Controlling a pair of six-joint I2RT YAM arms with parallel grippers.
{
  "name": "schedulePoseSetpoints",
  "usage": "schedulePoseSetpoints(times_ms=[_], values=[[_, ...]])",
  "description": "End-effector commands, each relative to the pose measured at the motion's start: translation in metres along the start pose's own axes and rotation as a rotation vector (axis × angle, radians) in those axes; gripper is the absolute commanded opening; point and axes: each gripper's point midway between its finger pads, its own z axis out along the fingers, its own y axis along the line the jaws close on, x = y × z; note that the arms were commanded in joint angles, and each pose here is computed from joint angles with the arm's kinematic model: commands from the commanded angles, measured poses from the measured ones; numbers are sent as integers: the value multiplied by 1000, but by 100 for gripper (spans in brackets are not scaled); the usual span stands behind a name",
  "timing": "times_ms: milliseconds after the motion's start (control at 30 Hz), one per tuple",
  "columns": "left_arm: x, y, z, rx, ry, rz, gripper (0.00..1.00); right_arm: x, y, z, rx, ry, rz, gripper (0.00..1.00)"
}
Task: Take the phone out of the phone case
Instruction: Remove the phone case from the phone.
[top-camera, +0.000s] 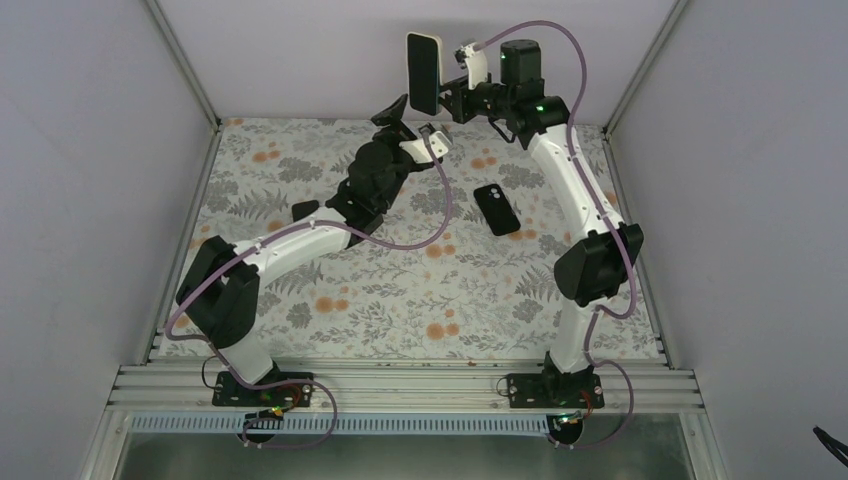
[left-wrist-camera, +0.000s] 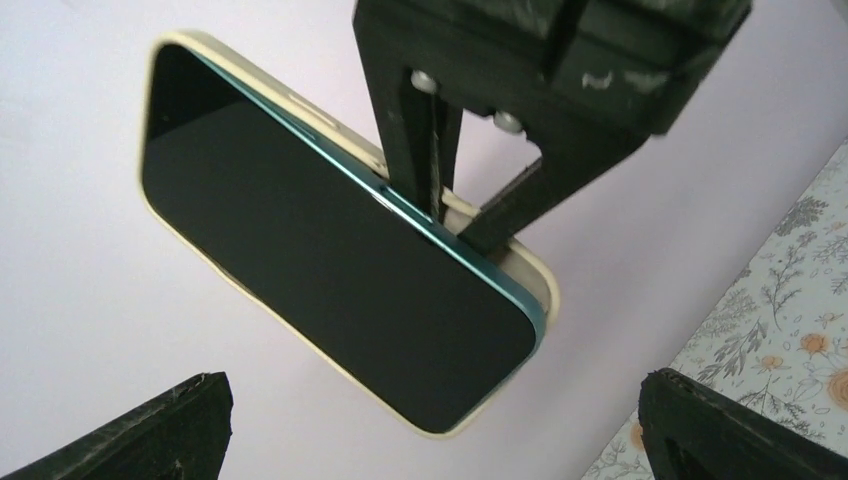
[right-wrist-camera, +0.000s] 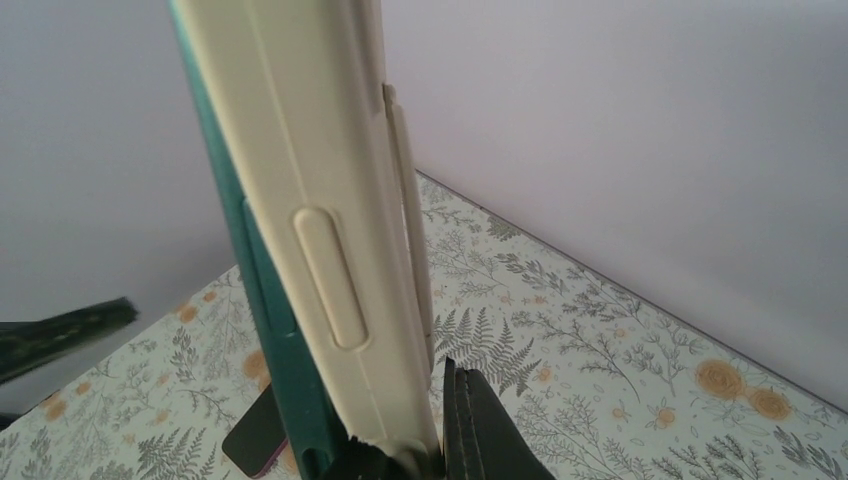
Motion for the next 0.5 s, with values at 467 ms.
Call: schedulePoseSetpoints(times_ms=[467], values=[[-10,24,15,-159,-8,-10,100,-36,36,-25,-74,-111,-74,3]])
